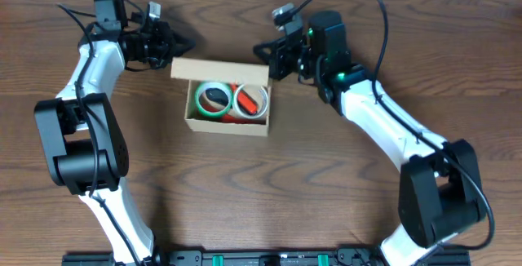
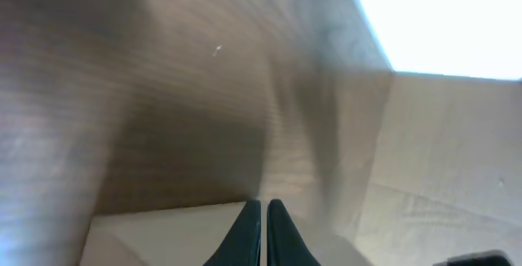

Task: Pack container
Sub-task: 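Fold the top lid down over the box with the right gripper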

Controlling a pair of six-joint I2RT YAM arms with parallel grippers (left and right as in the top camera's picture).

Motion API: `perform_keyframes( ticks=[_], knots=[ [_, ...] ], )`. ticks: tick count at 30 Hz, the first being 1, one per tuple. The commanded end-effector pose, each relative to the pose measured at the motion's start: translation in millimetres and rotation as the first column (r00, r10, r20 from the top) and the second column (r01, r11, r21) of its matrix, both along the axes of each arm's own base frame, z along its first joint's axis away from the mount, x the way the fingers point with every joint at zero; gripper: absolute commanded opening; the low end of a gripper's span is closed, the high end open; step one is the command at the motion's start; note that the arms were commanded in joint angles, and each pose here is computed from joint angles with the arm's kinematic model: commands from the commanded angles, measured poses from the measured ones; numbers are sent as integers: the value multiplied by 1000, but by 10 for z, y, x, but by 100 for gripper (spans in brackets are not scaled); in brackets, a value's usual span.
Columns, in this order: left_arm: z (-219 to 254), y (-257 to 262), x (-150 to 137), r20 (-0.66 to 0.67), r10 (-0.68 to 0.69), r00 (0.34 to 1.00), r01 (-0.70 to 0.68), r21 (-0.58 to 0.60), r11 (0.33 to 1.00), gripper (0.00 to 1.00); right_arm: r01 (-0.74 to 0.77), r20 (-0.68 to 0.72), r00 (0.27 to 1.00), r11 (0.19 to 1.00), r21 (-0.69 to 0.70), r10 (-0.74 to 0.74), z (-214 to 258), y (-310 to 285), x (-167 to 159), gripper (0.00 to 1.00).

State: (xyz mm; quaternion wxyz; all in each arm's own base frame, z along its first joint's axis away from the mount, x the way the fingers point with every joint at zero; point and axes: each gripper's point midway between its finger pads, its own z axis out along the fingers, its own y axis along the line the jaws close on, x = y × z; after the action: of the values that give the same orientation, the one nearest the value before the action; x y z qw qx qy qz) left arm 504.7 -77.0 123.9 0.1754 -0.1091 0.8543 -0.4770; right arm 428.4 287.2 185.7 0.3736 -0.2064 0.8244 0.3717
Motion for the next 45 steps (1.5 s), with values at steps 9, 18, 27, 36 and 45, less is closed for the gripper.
perform_keyframes(
  ticks=[9, 18, 27, 36, 45],
  knots=[
    [5, 501, -157, -150, 102, 983, -35, 397, 917, 5, 10, -53, 998, 993, -118, -16, -31, 362, -471, 1],
    [-117, 574, -434, -266, 110, 958, 21, 446, 895, 5, -17, -105, 995, 994, -104, 6, 89, 451, -624, 1],
    [-52, 724, -508, -295, 159, 942, 22, 528, 849, 5, -54, -129, 991, 985, -166, 32, -51, 729, -943, 1],
    [-36, 728, -772, -393, 167, 904, 92, 562, 822, 6, -94, -187, 981, 974, -204, 56, -333, 906, -1116, 1],
    [-43, 630, -800, -402, 149, 903, 119, 569, 814, 6, -124, -303, 953, 945, -304, 27, -846, 835, -1236, 1]
  ],
)
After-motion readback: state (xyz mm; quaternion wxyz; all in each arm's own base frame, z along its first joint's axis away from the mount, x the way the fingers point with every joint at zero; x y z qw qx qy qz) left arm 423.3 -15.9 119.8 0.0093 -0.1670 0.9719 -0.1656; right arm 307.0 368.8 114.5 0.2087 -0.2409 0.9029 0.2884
